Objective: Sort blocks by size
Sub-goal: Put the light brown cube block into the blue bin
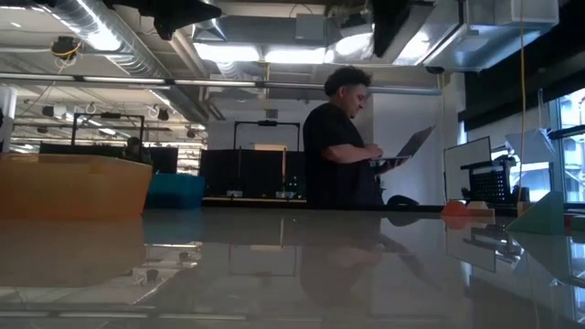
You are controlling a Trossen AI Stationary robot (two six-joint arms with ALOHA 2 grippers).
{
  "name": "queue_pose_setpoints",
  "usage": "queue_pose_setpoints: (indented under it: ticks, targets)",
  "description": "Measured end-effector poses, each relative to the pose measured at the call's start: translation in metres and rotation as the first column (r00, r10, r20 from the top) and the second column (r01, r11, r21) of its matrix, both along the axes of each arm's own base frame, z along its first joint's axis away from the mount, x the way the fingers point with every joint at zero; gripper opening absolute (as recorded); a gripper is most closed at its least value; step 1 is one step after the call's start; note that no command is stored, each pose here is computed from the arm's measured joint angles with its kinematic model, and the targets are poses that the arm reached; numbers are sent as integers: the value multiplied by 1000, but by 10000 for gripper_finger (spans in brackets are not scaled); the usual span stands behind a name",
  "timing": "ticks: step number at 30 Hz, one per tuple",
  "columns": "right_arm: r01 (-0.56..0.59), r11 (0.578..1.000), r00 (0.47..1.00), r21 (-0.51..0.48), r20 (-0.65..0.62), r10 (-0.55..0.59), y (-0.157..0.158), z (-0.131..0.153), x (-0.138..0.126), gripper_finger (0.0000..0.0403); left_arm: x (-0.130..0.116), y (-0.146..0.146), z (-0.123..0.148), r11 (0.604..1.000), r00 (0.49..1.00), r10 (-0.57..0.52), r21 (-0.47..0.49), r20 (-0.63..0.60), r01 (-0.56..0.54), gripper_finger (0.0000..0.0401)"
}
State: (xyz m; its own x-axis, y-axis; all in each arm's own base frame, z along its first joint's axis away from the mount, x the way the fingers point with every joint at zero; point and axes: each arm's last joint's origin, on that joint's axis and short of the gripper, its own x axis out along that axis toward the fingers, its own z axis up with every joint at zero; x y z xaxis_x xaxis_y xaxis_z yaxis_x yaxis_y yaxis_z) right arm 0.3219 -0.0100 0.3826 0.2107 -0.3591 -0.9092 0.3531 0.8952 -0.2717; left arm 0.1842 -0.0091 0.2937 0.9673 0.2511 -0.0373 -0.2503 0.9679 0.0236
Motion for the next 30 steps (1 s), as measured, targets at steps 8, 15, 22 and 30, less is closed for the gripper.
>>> queue_pose_setpoints:
  ticks: [8, 15, 22, 30]
  targets:
    - [38, 999, 995, 23, -89, -36, 42, -34, -48, 269, 0, 0, 0, 1000, 1000, 1, -10, 7, -1, 205]
    - [182, 975, 974, 126, -160, -161, 74, -64, -76, 269, 0, 0, 0, 999, 1000, 3, -39, 12, -2, 205]
    - [307, 929, 942, 207, -202, -267, 111, -93, -89, 269, 0, 0, 0, 998, 1000, 4, -59, 13, -3, 205]
    - [371, 842, 928, 391, -199, -316, 156, -116, -98, 269, 0, 0, 0, 996, 1000, 5, -85, 18, -4, 205]
